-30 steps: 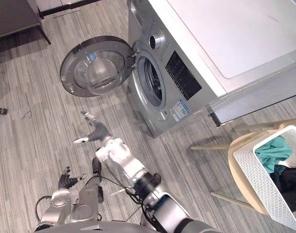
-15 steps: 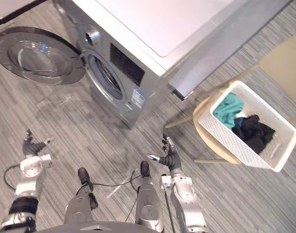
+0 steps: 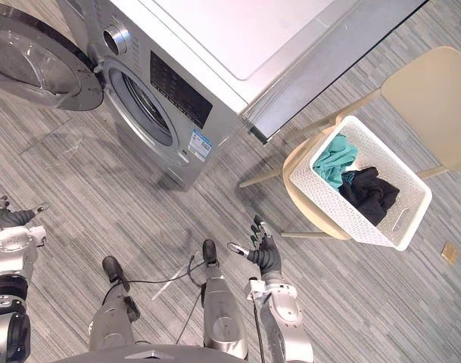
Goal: Pick up the laundry basket with both hands and put the clothes into the washing machine.
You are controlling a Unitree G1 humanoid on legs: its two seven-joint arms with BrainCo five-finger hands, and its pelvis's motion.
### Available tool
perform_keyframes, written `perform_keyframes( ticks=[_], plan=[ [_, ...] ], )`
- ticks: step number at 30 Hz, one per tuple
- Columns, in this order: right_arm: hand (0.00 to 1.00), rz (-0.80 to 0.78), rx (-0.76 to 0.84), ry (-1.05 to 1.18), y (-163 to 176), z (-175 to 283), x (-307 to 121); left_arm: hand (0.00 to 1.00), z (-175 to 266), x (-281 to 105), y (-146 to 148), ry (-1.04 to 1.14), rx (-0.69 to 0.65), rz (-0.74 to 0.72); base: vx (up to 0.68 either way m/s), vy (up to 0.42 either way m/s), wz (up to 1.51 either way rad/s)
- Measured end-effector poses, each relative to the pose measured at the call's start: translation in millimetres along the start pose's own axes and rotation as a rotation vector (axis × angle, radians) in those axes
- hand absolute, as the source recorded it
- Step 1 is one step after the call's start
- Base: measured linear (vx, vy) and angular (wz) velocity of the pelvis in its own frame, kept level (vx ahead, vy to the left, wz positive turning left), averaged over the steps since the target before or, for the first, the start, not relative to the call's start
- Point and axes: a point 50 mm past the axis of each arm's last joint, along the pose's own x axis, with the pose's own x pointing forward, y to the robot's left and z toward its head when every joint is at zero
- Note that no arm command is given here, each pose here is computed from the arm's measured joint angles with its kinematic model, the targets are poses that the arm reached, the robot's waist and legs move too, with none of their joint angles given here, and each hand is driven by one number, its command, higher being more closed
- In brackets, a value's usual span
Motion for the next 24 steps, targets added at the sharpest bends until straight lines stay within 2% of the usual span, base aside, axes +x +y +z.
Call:
perform_keyframes(
  ticks=[8, 14, 16, 19, 24],
  plan=[
    [0.0, -0.008, 0.034, -0.008, 1, 0, 0, 0.0, 10, 3, -1, -0.022, -0.011, 0.0, 0.0, 0.0, 0.0],
    [0.0, -0.032, 0.071, 0.025, 4, -10, 0, 0.0, -18, -31, -14, -0.047, -0.055, -0.065, 0.01, 0.009, 0.12],
    [0.0, -0.07, 0.043, 0.058, -2, -17, -1, 0.0, -49, -58, -30, 0.016, -0.079, -0.131, 0.02, 0.008, 0.44],
    [0.0, -0.11, 0.005, 0.108, -11, -28, 0, 0.0, -100, -91, -36, 0.171, -0.065, -0.2, 0.07, -0.005, 0.44],
    [0.0, -0.186, -0.084, 0.313, -27, -70, -1, 0.0, -195, -150, -23, 0.542, 0.035, -0.238, 0.09, -0.006, 0.37]
  ],
)
